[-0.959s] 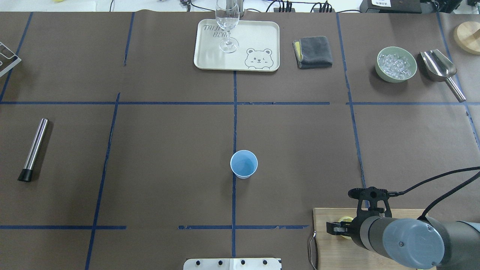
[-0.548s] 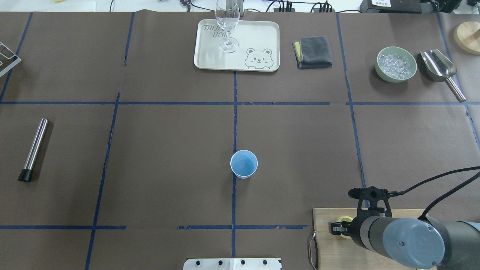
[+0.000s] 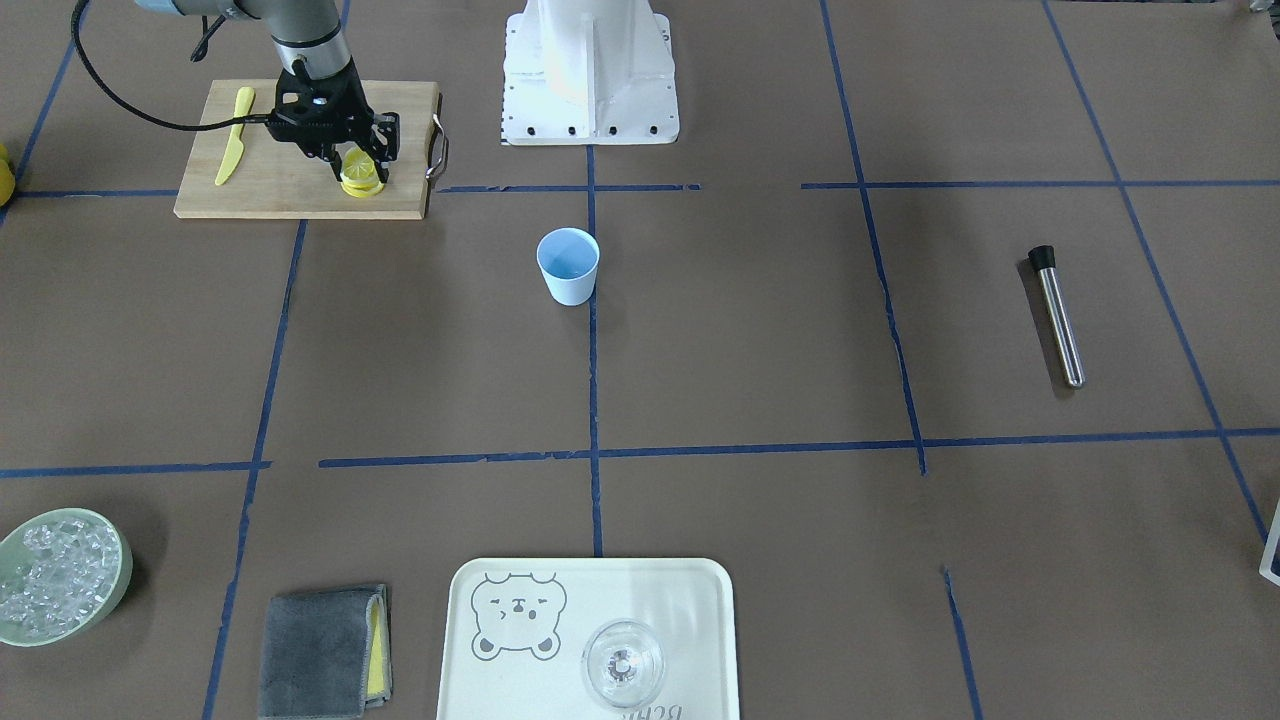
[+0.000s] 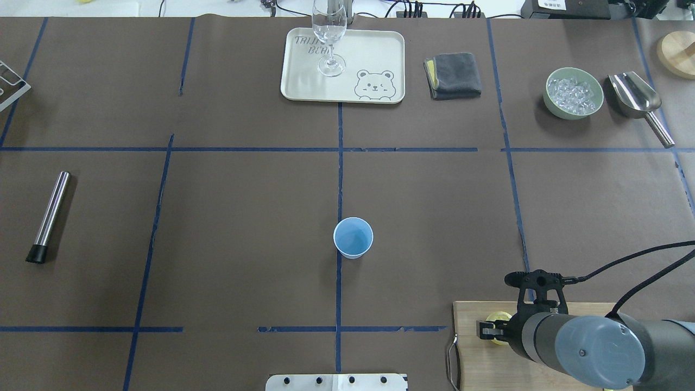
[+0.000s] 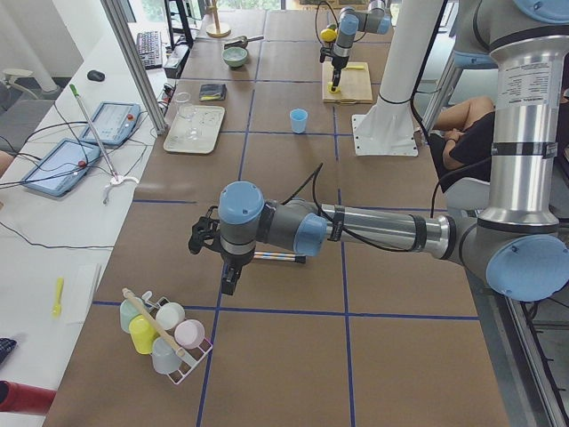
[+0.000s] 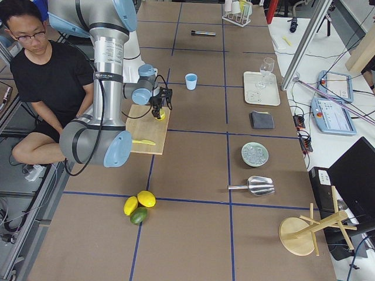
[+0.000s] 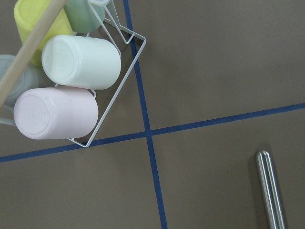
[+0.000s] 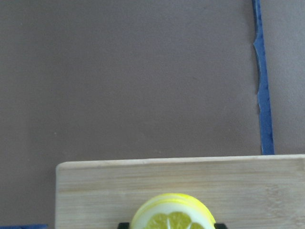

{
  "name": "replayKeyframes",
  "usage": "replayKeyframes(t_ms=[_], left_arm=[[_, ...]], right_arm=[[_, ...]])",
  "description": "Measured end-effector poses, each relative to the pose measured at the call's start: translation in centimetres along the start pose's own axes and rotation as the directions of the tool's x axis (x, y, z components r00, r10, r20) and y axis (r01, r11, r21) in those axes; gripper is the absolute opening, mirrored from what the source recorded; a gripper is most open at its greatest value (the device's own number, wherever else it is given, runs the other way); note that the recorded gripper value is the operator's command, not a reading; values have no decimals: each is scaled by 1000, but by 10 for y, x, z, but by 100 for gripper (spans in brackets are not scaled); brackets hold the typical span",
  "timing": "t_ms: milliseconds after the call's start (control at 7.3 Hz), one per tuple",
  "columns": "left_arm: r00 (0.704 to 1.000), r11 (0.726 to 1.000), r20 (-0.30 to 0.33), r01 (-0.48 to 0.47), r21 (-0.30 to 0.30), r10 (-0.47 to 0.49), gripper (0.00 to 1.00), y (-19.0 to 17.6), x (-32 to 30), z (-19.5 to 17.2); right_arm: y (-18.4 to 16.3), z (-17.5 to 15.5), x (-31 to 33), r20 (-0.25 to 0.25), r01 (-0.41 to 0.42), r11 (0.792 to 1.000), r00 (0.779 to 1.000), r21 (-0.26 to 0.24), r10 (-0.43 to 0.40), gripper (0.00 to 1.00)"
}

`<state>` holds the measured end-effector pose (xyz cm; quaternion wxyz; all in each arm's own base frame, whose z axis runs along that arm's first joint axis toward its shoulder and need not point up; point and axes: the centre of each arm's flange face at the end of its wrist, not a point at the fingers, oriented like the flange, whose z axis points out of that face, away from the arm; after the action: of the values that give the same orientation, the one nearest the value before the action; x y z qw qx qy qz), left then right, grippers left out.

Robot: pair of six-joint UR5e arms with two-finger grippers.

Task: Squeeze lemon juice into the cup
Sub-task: 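Lower the right gripper and grasp the lemon slice, then lift the lemon slice with the right gripper and carry it over the blue cup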

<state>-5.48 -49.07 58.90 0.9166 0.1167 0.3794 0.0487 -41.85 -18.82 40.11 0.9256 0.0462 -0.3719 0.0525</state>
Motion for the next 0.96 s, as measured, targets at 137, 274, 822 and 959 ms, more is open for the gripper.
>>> replayKeyframes(t_ms=[137,274,822,959], left_arm=[[1000,1000,0,0,0,0,100,0,0,0],[1000,1000,0,0,-1,0,100,0,0,0],[1000,1000,1,1,-1,-1,100,0,0,1],[1000,1000,1,1,-1,-1,100,0,0,1]], right_arm=[[0,-3,0,3,-1,1000,1000,0,1,25],[-1,-7,0,7,-2,1000,1000,1,2,27],[-2,-42,5,37,-6,1000,999,-12,6,30],[-5,-58,2,47,-10,1000,999,-17,11,30]])
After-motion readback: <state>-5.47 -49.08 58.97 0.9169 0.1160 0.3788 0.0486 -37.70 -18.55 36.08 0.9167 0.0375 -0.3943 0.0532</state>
